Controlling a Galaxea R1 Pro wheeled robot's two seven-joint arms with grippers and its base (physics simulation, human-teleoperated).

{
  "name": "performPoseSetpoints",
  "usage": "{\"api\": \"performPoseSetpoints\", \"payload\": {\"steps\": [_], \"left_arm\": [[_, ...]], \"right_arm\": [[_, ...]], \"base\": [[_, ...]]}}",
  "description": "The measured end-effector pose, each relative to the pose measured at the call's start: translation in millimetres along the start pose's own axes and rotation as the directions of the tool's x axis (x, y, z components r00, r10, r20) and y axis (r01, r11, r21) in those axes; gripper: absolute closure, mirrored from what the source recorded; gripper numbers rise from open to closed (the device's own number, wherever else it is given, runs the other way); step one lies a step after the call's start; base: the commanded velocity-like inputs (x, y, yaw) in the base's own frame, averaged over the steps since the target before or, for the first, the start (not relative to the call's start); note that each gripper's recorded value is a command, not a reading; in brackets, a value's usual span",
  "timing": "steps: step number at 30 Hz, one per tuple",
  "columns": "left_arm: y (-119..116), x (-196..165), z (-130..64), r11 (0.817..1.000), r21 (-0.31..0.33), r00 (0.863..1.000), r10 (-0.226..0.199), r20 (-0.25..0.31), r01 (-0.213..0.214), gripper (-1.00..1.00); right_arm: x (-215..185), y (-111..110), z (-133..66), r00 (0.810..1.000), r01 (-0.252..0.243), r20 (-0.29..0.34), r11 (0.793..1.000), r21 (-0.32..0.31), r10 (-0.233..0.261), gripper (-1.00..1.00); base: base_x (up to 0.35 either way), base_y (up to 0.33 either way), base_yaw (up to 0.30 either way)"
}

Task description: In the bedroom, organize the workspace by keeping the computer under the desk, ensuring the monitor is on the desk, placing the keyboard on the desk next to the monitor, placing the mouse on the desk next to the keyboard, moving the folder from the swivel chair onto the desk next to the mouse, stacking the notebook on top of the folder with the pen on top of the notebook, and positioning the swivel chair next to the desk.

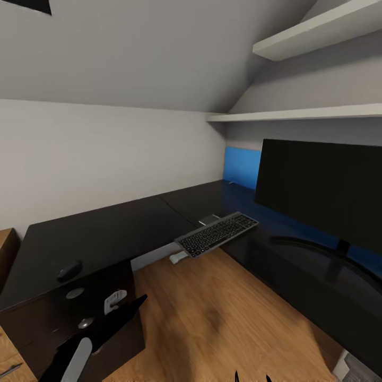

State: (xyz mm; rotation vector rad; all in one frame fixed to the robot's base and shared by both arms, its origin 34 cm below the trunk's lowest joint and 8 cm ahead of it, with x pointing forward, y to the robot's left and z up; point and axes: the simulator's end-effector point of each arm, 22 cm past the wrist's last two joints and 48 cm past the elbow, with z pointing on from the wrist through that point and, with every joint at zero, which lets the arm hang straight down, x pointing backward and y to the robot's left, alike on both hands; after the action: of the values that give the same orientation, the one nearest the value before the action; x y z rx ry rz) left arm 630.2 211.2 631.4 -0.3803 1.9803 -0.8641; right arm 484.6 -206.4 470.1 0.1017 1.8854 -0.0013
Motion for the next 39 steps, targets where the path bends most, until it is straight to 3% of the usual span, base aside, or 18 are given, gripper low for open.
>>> {"api": "performPoseSetpoints", "payload": {"steps": [4,12,20,25,39], "left_arm": [[-4.2,-7.3,-2.1,1.0,-0.006,1.0,-0.013,-0.016,0.013,-1.0],[-28.6,-11.3,-2.9,0.998,-0.036,0.986,-0.052,-0.158,0.047,-1.0],[-35.8,-33.1,22.5,0.992,-0.073,0.975,-0.111,-0.193,0.099,-1.0],[-31.5,-31.5,44.4,0.985,-0.11,0.958,-0.158,-0.238,0.135,-1.0],[-31.1,-27.4,55.2,0.983,-0.109,0.953,-0.173,-0.249,0.15,-1.0]], "right_arm": [[2.9,-0.2,-0.6,1.0,0.0,-0.007,1.0,0.001,0.0,-1.0],[8.2,-2.1,-1.8,1.0,0.002,-0.021,1.0,0.004,-0.001,-1.0],[14.4,-2.7,-3.0,0.999,0.002,-0.038,1.0,0.006,-0.002,-1.0],[29.7,-7.4,-4.2,0.995,0.003,-0.102,1.0,0.022,0.0,-1.0],[42.2,-12.8,-4.9,0.989,0.0,-0.146,0.999,0.041,0.006,-1.0]], "base": [[0.0,0.0,0.0],[0.0,0.0,0.0],[0.0,0.0,0.0],[0.0,0.0,0.0],[0.0,0.0,0.0]]}}
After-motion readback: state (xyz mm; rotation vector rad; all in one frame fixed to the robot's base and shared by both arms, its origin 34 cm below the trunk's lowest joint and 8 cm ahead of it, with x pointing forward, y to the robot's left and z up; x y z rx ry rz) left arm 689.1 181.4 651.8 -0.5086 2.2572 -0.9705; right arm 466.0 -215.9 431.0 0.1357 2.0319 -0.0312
